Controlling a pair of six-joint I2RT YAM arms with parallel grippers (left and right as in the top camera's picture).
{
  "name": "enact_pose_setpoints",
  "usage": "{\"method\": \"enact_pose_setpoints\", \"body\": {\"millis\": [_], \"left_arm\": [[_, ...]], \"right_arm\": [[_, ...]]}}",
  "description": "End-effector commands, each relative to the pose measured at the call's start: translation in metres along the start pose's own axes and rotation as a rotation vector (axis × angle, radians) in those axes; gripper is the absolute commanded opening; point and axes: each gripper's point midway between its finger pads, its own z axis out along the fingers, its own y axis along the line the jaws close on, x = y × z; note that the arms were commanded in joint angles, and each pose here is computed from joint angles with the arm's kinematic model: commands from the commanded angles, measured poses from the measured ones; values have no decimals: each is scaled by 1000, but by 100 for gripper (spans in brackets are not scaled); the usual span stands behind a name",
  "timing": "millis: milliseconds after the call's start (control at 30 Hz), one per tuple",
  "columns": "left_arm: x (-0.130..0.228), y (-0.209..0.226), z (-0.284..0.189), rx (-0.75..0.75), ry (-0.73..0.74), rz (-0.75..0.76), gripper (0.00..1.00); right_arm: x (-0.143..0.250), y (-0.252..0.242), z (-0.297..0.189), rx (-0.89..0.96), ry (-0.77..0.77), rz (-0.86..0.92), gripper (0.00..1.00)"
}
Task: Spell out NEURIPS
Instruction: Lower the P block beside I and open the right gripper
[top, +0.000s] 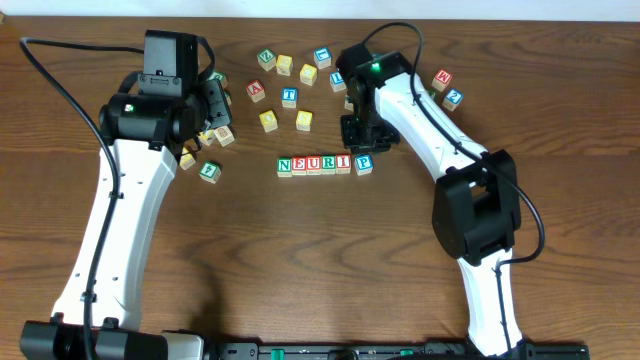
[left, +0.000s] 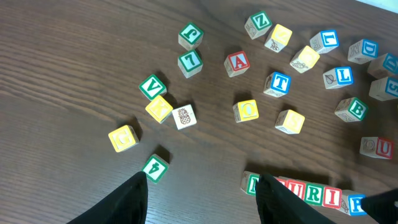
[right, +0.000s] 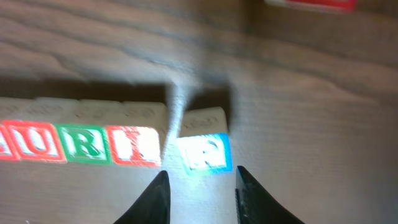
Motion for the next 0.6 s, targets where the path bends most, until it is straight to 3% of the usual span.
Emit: {"method": "enact_pose_setpoints", "body": {"millis": [0,167,567], "left_arm": [[-4,1,-6,1,-19,4,55],[-4,1,-6,1,-19,4,55],[-4,1,-6,1,-19,4,55]], "right_arm": [[-3,-16,-16,21,-19,0,24],[5,-24,-5,35,21,-17,13],[15,-28,18,49,54,-18,8]]}}
